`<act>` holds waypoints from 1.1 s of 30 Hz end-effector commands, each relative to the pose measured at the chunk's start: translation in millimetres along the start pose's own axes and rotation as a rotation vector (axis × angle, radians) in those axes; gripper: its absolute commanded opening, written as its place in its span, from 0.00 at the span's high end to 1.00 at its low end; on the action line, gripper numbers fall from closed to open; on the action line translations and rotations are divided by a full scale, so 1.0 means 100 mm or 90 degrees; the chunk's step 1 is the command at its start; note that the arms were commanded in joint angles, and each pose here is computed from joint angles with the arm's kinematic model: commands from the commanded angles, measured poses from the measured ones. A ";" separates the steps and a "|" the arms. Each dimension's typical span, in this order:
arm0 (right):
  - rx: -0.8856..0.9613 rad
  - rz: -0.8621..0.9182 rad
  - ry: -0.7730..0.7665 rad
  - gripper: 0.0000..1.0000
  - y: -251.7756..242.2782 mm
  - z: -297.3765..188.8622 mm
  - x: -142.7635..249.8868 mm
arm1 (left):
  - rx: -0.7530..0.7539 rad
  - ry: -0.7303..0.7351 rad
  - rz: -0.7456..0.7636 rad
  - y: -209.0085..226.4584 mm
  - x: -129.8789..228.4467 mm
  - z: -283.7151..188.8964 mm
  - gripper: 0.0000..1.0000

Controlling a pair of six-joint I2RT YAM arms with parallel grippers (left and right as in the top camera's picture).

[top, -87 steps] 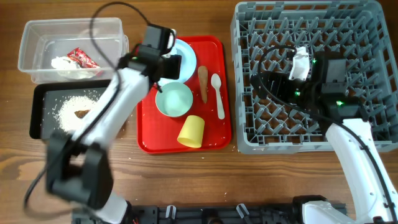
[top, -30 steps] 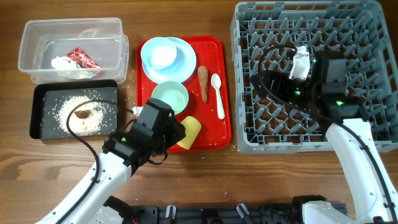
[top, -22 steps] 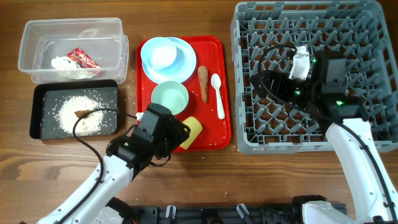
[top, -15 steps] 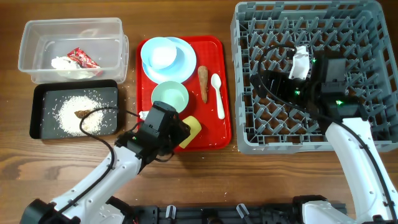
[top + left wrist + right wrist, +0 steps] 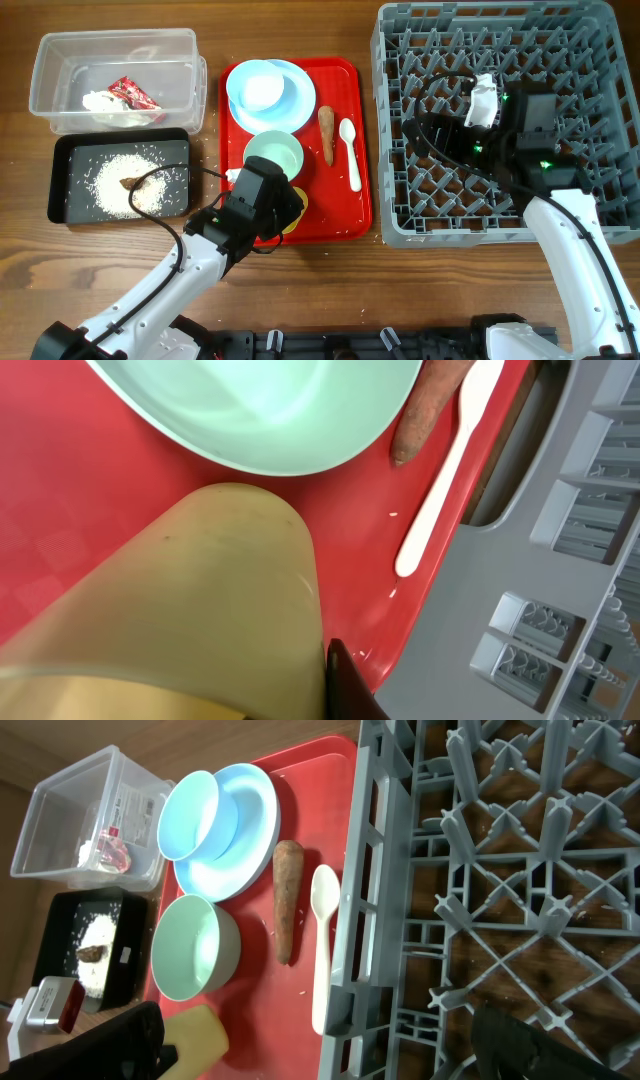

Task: Sort waste into correct bins and load items into the dishwasher rack
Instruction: 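Lift the yellow cup and move the right gripper toward it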

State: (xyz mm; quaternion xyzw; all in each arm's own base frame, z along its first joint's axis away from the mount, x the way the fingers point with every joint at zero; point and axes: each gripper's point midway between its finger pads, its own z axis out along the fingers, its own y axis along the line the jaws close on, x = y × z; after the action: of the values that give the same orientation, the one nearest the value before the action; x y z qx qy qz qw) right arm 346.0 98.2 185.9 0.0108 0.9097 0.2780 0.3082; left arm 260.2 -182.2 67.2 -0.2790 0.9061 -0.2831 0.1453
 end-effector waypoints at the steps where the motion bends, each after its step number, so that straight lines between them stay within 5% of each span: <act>1: -0.001 -0.005 -0.006 0.00 0.02 0.00 -0.07 | -0.015 0.026 0.003 0.12 0.09 0.06 0.96; 6: -0.009 -0.004 -0.004 0.00 0.05 0.00 -0.06 | 0.200 0.073 0.161 -0.68 0.21 -0.27 0.96; 12: -0.059 -0.015 0.003 0.00 0.18 0.00 -0.05 | 0.372 0.160 0.281 -1.10 0.27 -0.78 0.96; 19: -0.352 -0.196 -0.008 0.04 0.94 -0.26 -0.02 | 0.586 0.181 0.335 -1.12 -0.23 -1.46 0.96; 24: -0.469 -0.273 -0.011 0.03 1.33 -0.33 0.06 | 0.611 0.148 0.334 -1.07 -0.48 -1.56 0.96; 33: -0.562 -0.349 0.016 0.03 1.83 0.01 0.28 | 0.679 0.274 0.380 -1.08 -0.13 -1.74 0.96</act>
State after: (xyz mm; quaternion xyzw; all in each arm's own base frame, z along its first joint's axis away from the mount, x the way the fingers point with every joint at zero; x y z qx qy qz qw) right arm 297.2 252.2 264.9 -0.3540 0.6880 0.5296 0.3476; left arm 256.6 -171.9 260.7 0.1229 0.7080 -0.6731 0.1746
